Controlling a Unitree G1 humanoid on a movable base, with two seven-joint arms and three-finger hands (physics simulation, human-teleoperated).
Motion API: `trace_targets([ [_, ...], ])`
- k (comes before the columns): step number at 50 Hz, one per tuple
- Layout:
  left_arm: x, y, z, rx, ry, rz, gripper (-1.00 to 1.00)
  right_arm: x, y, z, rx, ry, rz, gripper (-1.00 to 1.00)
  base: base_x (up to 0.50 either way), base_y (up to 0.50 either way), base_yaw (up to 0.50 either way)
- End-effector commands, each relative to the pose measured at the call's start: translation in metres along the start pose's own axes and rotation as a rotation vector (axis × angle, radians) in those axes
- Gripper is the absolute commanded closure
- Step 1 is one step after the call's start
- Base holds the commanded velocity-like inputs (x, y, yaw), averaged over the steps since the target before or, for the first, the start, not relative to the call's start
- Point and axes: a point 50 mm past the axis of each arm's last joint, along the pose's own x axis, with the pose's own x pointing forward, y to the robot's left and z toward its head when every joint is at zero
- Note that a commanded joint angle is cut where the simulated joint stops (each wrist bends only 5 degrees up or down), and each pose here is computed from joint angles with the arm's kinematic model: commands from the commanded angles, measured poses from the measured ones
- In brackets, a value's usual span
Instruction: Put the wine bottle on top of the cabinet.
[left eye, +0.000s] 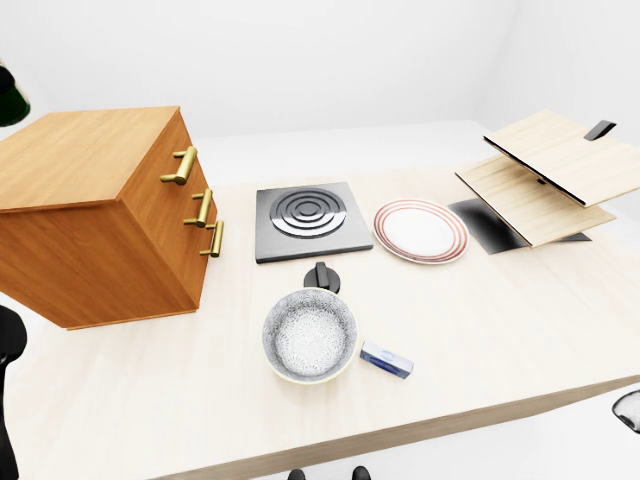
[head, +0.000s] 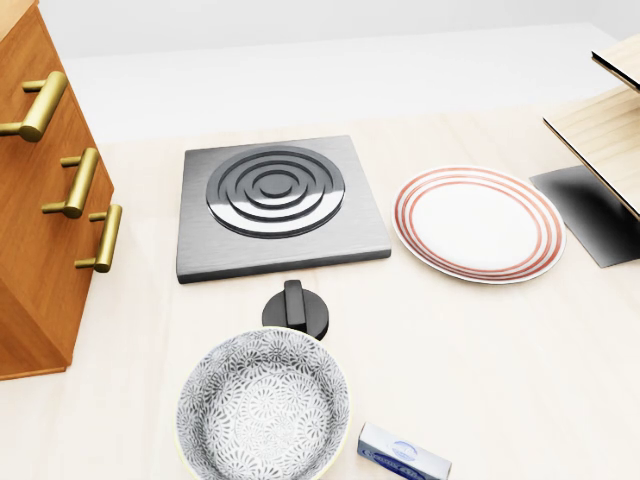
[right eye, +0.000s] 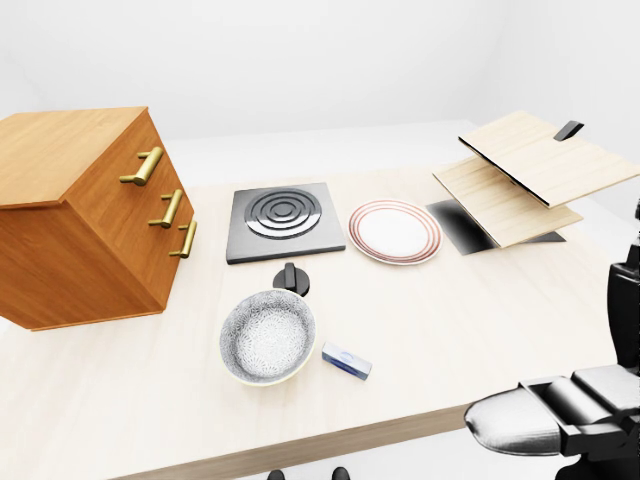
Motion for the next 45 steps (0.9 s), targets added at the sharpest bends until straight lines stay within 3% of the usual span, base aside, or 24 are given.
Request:
trace_targets([
  [1,0.0,-0.004,-0.014,-0.049,0.043,0.011,0.96,-0.001,0.001,-0.002,-0.019,0.014,0.012,-1.0,0.0,0.0,0.0],
  [12,0.0,-0.013,-0.022,-0.073,0.068,-0.016,0.96,-0.002,0.003,0.002,-0.045,-0.001,0.024,-1.0,0.0,0.0,0.0],
  [34,-0.01,-0.018,-0.078,-0.056,0.234,0.079,0.96,-0.007,0.004,-0.009,-0.111,0.089,0.076,-1.0,0.0,0.0,0.0],
  [45,-0.013,-0.025,-0.091,-0.051,0.275,0.092,0.96,-0.01,0.006,-0.013,-0.149,0.124,0.102,-1.0,0.0,0.0,0.0],
])
